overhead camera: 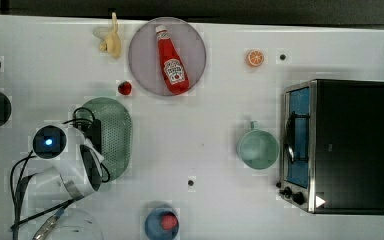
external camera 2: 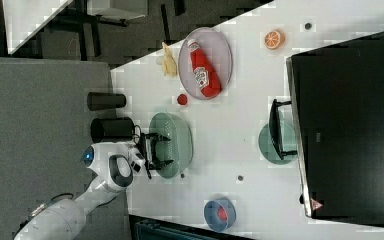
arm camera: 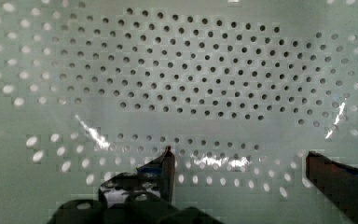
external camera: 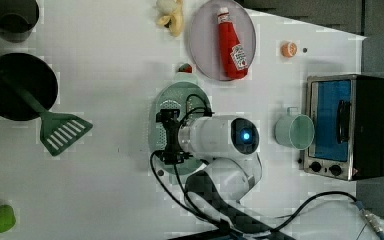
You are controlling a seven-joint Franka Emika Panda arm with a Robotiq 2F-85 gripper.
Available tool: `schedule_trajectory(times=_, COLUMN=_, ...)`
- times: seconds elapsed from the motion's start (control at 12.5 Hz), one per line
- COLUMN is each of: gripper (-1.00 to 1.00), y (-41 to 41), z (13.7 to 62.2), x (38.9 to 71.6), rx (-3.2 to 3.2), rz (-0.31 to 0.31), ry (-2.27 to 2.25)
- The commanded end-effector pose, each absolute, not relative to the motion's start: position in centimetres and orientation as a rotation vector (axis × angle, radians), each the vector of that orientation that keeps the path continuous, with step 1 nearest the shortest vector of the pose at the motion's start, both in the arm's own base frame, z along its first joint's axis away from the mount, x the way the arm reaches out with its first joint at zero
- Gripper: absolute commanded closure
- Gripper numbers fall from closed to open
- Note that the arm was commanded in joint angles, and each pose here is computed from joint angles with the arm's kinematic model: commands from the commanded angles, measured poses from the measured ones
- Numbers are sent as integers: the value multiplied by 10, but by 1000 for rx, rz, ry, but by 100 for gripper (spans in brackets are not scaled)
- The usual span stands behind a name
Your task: Drag strainer right to left.
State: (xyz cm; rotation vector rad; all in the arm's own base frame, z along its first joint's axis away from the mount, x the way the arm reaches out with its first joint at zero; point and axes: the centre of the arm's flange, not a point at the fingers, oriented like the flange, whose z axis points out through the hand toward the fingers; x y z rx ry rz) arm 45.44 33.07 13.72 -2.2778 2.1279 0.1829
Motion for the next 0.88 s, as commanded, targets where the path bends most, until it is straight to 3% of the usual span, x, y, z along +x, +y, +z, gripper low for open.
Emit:
schedule_trajectory(times=0.08, gripper=-100, y=363, z=145, x=458, rx=-2212, rz=182, ry=2165)
schedule_trajectory(times=0.88, gripper=-100, y=419, z=151, x=462, rx=-2173, rz=229, ry=2124)
